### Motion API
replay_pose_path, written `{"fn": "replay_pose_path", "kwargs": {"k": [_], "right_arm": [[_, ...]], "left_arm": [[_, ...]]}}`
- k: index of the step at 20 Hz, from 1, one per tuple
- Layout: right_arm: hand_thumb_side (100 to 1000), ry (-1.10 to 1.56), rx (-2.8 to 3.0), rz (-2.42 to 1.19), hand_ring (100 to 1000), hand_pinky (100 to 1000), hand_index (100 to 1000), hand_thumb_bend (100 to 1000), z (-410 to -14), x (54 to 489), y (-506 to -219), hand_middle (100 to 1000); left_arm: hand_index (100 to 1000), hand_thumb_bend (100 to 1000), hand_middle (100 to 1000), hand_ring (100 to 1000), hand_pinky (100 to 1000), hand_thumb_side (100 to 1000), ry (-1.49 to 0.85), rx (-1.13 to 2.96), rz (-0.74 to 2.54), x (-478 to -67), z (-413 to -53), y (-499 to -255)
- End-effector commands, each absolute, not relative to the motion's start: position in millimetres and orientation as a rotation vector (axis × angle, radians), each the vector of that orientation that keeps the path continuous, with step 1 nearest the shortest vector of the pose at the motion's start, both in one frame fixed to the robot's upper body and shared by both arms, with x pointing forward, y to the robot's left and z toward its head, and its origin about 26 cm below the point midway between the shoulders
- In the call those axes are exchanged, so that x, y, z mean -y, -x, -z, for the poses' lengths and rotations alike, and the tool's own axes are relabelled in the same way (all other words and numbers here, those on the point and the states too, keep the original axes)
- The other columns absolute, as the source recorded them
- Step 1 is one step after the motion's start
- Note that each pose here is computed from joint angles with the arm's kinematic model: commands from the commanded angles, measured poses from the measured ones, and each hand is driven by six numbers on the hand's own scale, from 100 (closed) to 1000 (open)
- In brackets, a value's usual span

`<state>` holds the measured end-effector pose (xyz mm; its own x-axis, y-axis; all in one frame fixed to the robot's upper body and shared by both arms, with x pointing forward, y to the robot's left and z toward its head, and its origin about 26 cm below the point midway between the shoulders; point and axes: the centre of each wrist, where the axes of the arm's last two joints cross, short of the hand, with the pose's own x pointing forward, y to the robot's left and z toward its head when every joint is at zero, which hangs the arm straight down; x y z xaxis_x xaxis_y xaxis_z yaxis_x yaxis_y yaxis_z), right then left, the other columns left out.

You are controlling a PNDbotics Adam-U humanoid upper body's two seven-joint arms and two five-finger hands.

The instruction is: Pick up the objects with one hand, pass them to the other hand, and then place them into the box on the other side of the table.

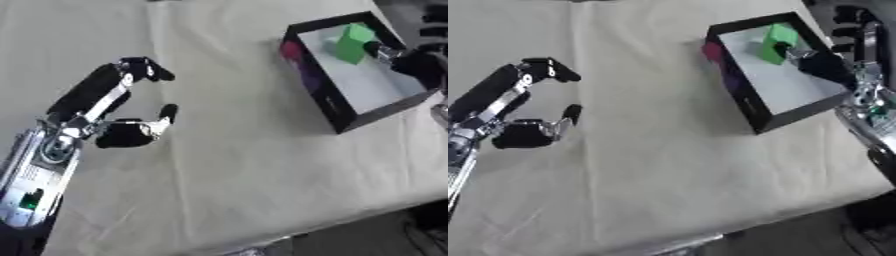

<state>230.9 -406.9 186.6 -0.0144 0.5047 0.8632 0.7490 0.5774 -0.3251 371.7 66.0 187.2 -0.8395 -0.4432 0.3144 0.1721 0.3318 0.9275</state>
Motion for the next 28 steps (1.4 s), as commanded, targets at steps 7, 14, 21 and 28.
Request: {"fn": "replay_pose_path", "kwargs": {"k": [7, 14, 21, 28], "right_arm": [[207, 1.035, 1.739, 0.347, 699, 635, 767, 803, -188, 406, -229, 694], [206, 1.029, 1.766, 0.365, 687, 628, 762, 801, -183, 410, -225, 680], [211, 1.033, 1.771, 0.375, 685, 626, 761, 807, -178, 412, -221, 678], [215, 1.053, 1.767, 0.364, 687, 628, 763, 812, -171, 412, -218, 680]], "left_arm": [[797, 160, 714, 734, 830, 359, -0.283, 2.123, 1.455, -86, -208, -374], [793, 129, 722, 732, 825, 382, -0.322, 2.125, 1.364, -127, -236, -372], [801, 153, 742, 753, 840, 416, -0.342, 2.071, 1.373, -162, -261, -368], [827, 182, 758, 764, 847, 429, -0.365, 1.975, 1.439, -185, -279, -369]]}}
